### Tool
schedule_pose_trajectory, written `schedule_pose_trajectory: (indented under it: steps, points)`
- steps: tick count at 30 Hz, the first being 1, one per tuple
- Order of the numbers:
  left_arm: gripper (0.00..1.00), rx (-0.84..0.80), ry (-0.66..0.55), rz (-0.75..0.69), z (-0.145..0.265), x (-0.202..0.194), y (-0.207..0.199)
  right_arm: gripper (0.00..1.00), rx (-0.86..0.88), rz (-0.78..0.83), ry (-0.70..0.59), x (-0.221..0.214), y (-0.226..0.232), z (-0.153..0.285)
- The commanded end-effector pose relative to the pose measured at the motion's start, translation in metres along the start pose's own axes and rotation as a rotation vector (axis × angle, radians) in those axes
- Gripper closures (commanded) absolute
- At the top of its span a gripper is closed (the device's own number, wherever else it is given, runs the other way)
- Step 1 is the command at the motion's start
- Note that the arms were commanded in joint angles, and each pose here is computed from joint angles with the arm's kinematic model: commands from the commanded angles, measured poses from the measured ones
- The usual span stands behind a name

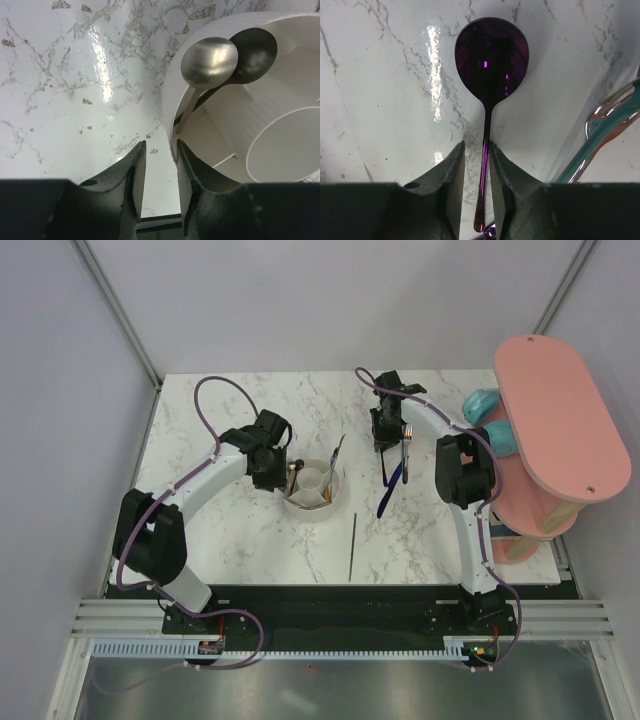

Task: Sort the eating utensils into containers
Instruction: Pick up the spoon from the center of the board.

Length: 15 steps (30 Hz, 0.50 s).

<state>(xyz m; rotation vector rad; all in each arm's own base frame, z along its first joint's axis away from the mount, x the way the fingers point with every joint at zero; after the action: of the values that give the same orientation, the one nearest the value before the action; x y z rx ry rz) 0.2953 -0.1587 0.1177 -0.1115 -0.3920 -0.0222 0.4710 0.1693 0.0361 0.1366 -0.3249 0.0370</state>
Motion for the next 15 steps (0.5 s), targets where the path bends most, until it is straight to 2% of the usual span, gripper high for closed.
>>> schedule_pose_trajectory:
  steps: [1, 5, 13, 14, 15]
  points:
    - [0.63, 0.011, -0.011, 0.029, 0.006, 0.0, 0.003, 0.65, -0.05, -0.01, 0.137, -0.041, -0.005, -0.047]
    - [0.63, 0.015, -0.014, 0.017, 0.007, 0.0, 0.004, 0.66, -0.021, -0.023, 0.138, -0.035, 0.002, -0.056]
    - [0.63, 0.013, -0.017, 0.019, 0.008, 0.0, 0.004, 0.69, -0.083, -0.043, 0.121, -0.03, -0.006, -0.065]
    - [0.63, 0.015, -0.016, 0.019, 0.007, 0.0, 0.004, 0.72, -0.084, -0.043, 0.121, -0.029, -0.006, -0.065]
    - [0.63, 0.013, -0.017, 0.02, 0.007, 0.0, 0.003, 0.95, -0.084, -0.039, 0.131, -0.032, -0.007, -0.068]
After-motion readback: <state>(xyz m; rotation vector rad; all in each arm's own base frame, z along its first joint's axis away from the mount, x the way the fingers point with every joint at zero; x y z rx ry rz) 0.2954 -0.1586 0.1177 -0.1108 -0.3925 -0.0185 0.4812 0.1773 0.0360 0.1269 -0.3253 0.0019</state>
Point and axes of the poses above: each gripper's point midway between its finger pads, its own z axis back along the fingers, its own y axis along the line the jaws close on, x = y × z, the point moved 2 cm from there along z, back along the fingers, and after that the axes turned 1 degree about -z, right-handed, at the moved point
